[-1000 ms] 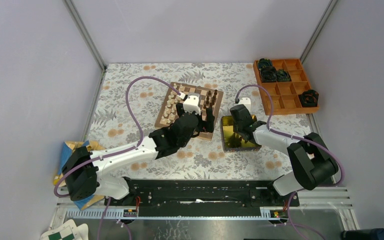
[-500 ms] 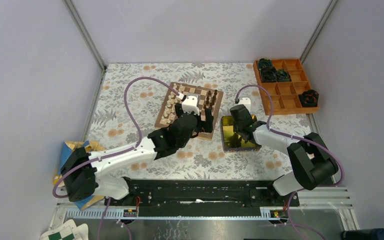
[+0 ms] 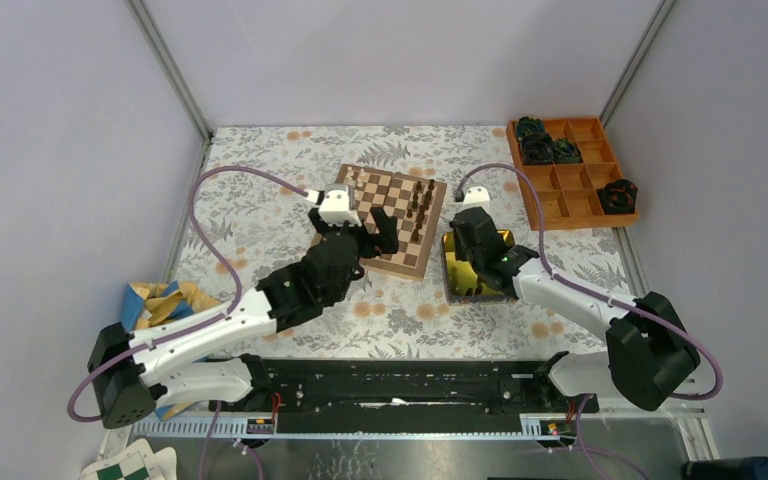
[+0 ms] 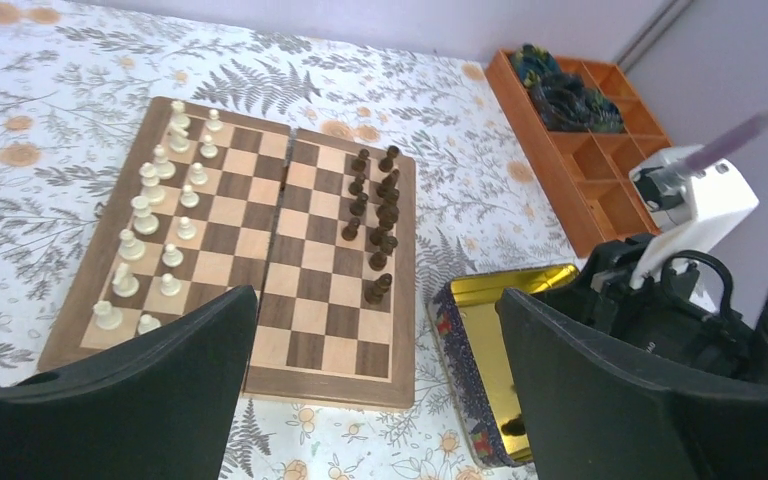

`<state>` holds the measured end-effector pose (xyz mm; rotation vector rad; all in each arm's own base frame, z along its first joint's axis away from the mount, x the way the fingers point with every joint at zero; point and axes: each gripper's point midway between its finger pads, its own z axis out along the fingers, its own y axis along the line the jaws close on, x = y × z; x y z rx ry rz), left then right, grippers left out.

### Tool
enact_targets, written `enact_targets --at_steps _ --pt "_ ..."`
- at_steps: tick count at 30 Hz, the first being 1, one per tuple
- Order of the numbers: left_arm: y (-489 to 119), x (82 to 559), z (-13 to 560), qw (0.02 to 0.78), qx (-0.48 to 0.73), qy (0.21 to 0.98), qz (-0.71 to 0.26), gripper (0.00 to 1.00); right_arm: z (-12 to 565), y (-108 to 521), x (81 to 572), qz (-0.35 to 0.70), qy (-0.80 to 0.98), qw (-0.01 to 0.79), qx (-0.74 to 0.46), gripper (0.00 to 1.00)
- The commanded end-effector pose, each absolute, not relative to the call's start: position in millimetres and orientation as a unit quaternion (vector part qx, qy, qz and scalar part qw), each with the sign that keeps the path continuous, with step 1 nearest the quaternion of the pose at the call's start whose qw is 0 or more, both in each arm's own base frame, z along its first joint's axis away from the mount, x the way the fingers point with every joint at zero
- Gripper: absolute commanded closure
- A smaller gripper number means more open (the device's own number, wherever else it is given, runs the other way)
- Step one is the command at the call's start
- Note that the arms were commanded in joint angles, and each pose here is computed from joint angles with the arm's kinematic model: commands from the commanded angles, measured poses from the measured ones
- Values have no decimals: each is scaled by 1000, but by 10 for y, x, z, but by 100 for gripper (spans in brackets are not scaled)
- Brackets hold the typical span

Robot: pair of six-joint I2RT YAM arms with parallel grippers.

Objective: Set up the chess pieces on the board
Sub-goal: Pick up the chess piece from the storage box, then place the chess piece on the chessboard.

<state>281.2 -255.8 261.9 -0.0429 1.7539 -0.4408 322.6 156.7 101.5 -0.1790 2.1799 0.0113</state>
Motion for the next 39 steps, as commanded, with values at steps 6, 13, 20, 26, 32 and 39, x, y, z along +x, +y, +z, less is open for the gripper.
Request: enact_targets --at_steps 6,13,20,26,32,39 --pt "-2145 2744 2736 641 -86 742 -174 1 1440 2134 3226 48 863 483 -141 100" --pt "-2061 2714 2760 644 -93 739 -172 1 1323 2506 3254 57 863 467 -183 100" --pt "-1982 2691 2746 646 -97 739 -165 1 1200 2725 3353 59 865 455 -202 100" --pt "-1951 2685 2744 648 -101 737 -163 1 1086 2837 3440 55 868 446 -213 100" --pt "-1941 2691 2739 649 -103 737 -159 1 1057 2970 3559 59 864 451 -217 100" --pt "-1909 2680 2676 645 -101 743 -149 1 957 3025 3606 54 869 441 -220 100"
